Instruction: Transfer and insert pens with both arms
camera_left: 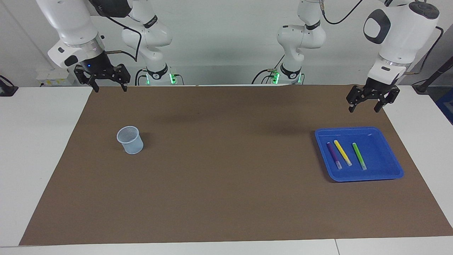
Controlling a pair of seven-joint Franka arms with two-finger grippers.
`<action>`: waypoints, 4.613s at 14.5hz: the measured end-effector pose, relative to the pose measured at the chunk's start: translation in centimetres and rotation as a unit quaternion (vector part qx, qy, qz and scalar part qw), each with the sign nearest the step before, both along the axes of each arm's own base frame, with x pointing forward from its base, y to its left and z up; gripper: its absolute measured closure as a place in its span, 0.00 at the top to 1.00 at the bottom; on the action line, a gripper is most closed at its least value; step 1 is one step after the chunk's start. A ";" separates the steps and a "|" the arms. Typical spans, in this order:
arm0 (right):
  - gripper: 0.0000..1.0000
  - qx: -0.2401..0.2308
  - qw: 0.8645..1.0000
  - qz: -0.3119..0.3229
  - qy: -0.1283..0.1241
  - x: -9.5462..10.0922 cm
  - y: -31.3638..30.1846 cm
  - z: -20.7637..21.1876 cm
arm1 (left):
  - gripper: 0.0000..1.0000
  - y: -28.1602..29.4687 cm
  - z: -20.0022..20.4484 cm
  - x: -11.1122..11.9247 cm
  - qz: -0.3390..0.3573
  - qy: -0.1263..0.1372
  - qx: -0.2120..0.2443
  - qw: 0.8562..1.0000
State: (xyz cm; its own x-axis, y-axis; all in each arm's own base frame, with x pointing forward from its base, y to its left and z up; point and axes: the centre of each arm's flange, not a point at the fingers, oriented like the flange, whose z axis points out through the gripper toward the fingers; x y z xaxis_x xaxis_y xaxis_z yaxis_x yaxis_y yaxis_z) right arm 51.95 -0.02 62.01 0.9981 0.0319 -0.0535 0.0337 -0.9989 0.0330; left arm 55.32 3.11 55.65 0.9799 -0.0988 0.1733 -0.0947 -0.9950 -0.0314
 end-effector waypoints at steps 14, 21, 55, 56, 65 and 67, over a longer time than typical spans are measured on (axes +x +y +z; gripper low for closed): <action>1.00 0.000 1.000 0.000 -0.001 -0.1 0.0 0.1 | 0.90 2.2 -13.7 0.7 0.061 0.005 0.006 0.998; 1.00 0.000 1.000 0.000 0.000 -0.1 0.0 0.1 | 0.85 -1.1 -17.6 2.5 0.088 -0.015 0.006 0.996; 1.00 0.012 1.000 0.028 0.007 -0.3 1.9 -1.2 | 0.70 -1.6 -25.0 4.1 0.080 -0.010 0.025 0.996; 1.00 0.012 1.000 0.028 0.007 -0.4 1.9 -1.3 | 0.70 -1.7 -25.0 4.1 0.080 -0.011 0.025 0.996; 1.00 0.016 0.999 0.033 0.006 -0.6 2.6 -1.2 | 0.70 -2.2 -26.0 4.1 0.079 -0.004 0.022 0.997; 1.00 0.016 0.999 0.033 0.005 -0.6 2.5 -1.1 | 0.63 -2.4 -25.9 4.2 0.078 -0.006 0.021 0.997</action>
